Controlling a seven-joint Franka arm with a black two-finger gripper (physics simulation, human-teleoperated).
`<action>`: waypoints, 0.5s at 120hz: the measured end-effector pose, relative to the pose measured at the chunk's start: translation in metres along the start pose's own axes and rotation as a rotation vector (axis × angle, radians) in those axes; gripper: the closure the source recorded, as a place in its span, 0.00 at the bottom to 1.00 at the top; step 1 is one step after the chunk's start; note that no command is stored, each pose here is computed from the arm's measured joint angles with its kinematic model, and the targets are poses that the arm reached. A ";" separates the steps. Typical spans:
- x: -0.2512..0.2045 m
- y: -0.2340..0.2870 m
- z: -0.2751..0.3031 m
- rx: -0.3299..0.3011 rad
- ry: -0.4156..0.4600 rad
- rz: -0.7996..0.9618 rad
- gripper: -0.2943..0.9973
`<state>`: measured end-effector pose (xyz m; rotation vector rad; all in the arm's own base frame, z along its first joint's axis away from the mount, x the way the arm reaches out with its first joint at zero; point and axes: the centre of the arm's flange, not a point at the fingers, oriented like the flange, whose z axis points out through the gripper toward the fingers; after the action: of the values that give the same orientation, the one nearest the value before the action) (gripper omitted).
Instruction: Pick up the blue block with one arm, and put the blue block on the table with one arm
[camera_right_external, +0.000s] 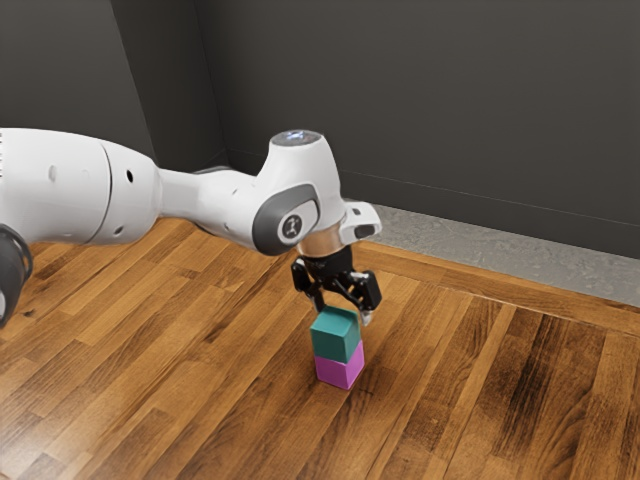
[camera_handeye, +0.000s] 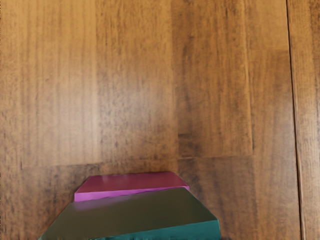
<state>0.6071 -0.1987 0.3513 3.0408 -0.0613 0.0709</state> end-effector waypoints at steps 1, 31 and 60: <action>0.000 0.000 0.000 0.001 0.000 0.000 0.24; -0.004 -0.009 0.010 0.019 -0.018 -0.020 0.24; -0.008 -0.010 0.026 0.031 -0.040 -0.031 0.25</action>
<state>0.6008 -0.1912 0.3238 3.0736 -0.0156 0.0081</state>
